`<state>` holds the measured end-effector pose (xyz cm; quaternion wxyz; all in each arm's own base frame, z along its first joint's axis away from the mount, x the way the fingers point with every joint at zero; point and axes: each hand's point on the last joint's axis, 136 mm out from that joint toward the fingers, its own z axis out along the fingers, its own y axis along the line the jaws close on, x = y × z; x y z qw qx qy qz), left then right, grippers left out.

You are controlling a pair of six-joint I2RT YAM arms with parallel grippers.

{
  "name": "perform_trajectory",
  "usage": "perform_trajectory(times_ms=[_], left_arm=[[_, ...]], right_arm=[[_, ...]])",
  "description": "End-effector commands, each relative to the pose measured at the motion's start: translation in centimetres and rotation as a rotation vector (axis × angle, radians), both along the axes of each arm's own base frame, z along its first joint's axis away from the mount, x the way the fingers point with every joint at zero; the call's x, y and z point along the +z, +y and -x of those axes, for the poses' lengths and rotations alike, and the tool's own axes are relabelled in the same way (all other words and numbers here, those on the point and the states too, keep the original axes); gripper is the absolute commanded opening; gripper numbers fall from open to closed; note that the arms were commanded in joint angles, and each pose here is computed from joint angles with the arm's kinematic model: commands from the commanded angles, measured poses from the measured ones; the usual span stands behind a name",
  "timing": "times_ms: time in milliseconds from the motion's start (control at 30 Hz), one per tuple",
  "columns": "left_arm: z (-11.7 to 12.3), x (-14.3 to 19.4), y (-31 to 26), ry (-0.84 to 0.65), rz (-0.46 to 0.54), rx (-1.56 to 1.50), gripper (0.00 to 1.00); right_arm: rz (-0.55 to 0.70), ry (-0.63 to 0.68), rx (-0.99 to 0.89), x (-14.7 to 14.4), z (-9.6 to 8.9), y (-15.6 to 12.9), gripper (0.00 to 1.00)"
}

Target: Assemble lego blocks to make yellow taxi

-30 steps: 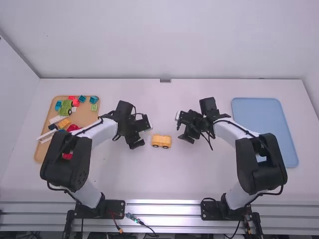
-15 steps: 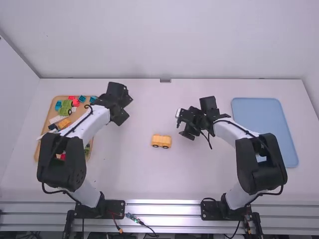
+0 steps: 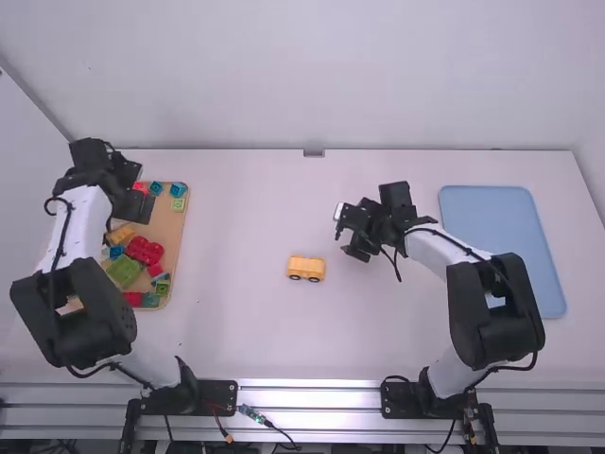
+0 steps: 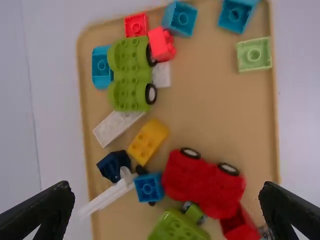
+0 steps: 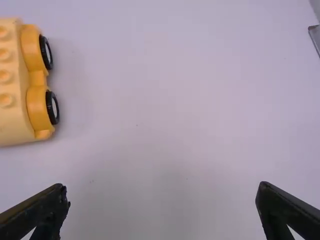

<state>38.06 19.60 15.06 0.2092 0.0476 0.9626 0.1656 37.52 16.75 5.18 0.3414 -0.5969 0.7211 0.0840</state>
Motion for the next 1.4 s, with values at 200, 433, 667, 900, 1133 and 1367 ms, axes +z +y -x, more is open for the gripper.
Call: perform_trajectory(times_ms=[200, 433, 667, 900, 1133, 1367], left_arm=[[0.0, -0.4, 1.5, -0.011, 0.044, -0.118, 0.99], [-1.2, -3.3, 2.1, 0.088, 0.093, -0.148, 0.99], [-1.4, -6.4, 3.7, 0.240, 0.261, -0.124, 0.99], [-1.3, -8.2, 4.6, 0.322, 0.286, -0.141, 0.99], [0.0, -9.2, 7.2, 0.421, 0.130, -0.097, 0.99], [0.4, -10.4, 5.2, 0.435, 0.194, -0.323, 0.94]], right_arm=[[-0.006, -0.020, -0.003, 0.8, -0.2, -0.1, 0.99], [-0.006, -0.017, -0.001, 0.8, -0.1, 0.0, 0.99], [-0.005, -0.014, -0.006, 0.8, -0.1, -0.2, 0.99], [-0.019, -0.007, -0.028, 0.9, -0.3, -0.2, 0.99], [-0.005, 0.006, -0.062, 0.6, -0.4, -0.7, 0.99], [-0.006, 0.006, -0.062, 0.6, -0.4, -0.7, 0.99]])
